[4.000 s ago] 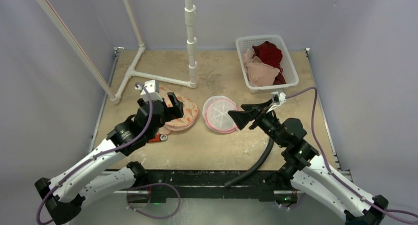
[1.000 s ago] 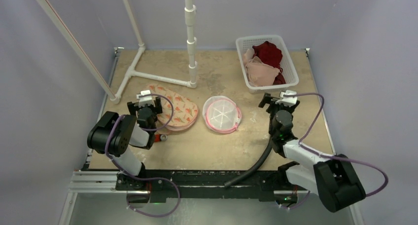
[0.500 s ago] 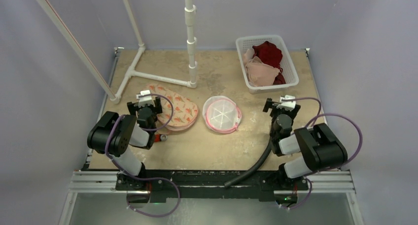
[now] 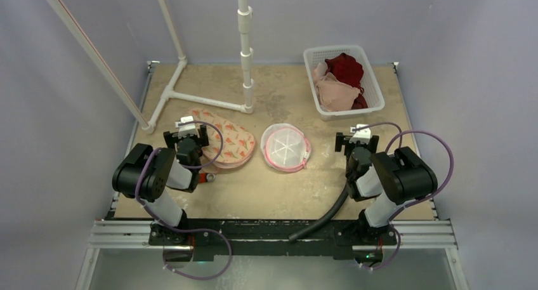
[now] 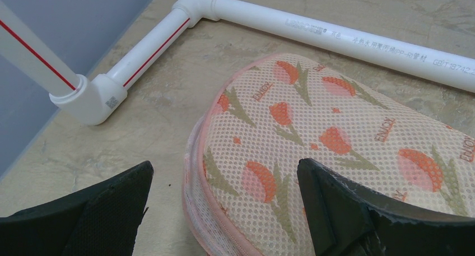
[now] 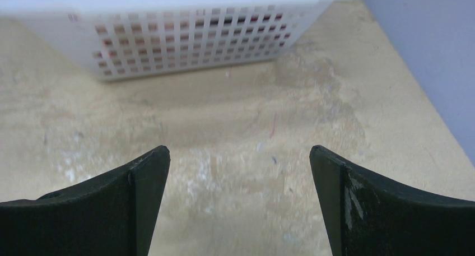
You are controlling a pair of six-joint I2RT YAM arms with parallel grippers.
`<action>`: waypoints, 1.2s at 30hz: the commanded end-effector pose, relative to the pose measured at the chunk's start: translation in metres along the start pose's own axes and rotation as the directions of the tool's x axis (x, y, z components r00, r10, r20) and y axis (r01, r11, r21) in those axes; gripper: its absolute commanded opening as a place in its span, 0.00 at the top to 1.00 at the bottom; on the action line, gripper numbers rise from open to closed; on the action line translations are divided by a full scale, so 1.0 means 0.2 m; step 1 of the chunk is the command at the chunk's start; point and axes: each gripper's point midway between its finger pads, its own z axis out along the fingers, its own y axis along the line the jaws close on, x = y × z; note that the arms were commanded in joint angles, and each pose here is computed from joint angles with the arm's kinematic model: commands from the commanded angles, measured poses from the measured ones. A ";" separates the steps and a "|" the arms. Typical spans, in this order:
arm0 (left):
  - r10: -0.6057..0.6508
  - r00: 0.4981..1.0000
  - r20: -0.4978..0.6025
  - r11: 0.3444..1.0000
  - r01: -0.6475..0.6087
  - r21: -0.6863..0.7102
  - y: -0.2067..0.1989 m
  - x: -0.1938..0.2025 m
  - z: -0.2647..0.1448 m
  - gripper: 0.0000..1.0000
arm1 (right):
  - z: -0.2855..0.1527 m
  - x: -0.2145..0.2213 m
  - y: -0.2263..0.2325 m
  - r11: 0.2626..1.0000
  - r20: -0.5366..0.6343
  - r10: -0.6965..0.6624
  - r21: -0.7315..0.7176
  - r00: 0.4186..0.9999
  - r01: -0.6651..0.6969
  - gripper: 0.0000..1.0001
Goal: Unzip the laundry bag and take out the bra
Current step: Reset both arms
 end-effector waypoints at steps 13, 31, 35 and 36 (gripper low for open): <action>-0.053 0.996 0.067 0.998 0.055 -0.014 0.00 -0.10 0.03 0.01 | -0.03 -0.53 -0.09 0.984 0.409 0.151 0.021 0.900 -0.175 0.02; -0.054 0.996 0.066 0.998 0.055 -0.014 0.00 -0.10 0.03 0.01 | 0.22 -0.43 0.05 0.972 0.200 0.158 -0.207 0.967 -0.116 0.02; -0.054 0.996 0.066 0.998 0.055 -0.013 0.00 -0.10 0.03 0.01 | 0.22 -0.43 0.04 0.972 0.203 0.162 -0.199 0.966 -0.121 0.02; -0.054 0.996 0.066 0.998 0.055 -0.013 0.00 -0.10 0.03 0.01 | 0.21 -0.44 0.03 0.973 0.206 0.162 -0.195 0.965 -0.122 0.02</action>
